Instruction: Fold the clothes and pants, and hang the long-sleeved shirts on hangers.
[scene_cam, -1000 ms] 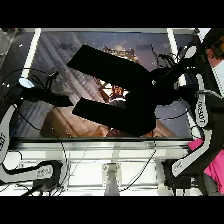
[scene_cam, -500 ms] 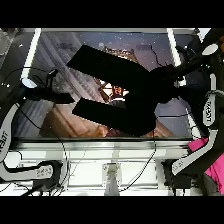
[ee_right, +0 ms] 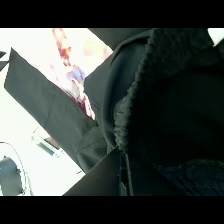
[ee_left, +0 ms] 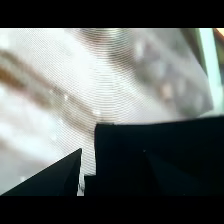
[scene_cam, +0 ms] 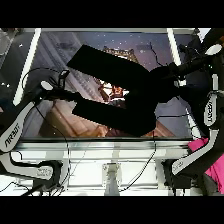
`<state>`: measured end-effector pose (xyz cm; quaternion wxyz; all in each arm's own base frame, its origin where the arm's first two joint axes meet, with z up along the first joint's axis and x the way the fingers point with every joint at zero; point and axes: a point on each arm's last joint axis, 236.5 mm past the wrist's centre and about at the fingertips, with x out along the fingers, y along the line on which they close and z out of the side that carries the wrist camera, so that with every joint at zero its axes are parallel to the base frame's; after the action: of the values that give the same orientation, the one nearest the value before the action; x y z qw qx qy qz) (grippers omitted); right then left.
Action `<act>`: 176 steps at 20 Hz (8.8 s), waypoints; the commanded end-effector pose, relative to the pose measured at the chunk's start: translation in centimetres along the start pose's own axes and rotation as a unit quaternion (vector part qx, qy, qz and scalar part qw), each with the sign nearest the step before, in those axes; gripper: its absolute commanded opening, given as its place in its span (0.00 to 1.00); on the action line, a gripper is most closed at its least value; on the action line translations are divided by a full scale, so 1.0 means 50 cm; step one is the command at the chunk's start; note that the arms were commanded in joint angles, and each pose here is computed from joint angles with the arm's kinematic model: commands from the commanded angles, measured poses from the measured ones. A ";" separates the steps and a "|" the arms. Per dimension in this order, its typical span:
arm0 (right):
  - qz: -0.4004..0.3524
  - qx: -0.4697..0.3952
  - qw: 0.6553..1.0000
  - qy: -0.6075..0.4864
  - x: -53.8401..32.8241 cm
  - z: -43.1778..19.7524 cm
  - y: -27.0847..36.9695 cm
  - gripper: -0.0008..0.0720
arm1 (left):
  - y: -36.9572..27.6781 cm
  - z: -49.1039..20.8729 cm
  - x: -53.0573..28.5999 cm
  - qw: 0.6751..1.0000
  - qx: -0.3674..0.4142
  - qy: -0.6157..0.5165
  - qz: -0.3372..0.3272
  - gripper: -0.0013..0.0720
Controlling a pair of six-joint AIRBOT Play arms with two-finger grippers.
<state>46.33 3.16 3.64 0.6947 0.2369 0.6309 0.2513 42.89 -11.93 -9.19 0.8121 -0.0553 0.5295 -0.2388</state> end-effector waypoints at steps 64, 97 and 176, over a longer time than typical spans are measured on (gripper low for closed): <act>0.057 0.059 0.995 -0.050 -0.050 -0.031 0.030 0.03 | 0.379 0.083 -0.501 0.946 -0.071 -0.204 0.242 0.02; -0.185 0.356 0.916 0.019 -0.111 -0.618 -0.369 0.03 | 0.371 -0.161 -0.434 0.962 -0.025 -0.069 0.264 0.02; -0.089 0.228 0.867 -0.434 -0.248 -0.036 -0.198 0.88 | 0.073 0.344 0.107 0.908 -0.379 -0.133 -0.120 0.56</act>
<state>44.04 -12.39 6.41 0.8440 0.4170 0.3248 -0.0909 61.46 -13.87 -6.38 0.7597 -0.4594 0.4409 -0.1324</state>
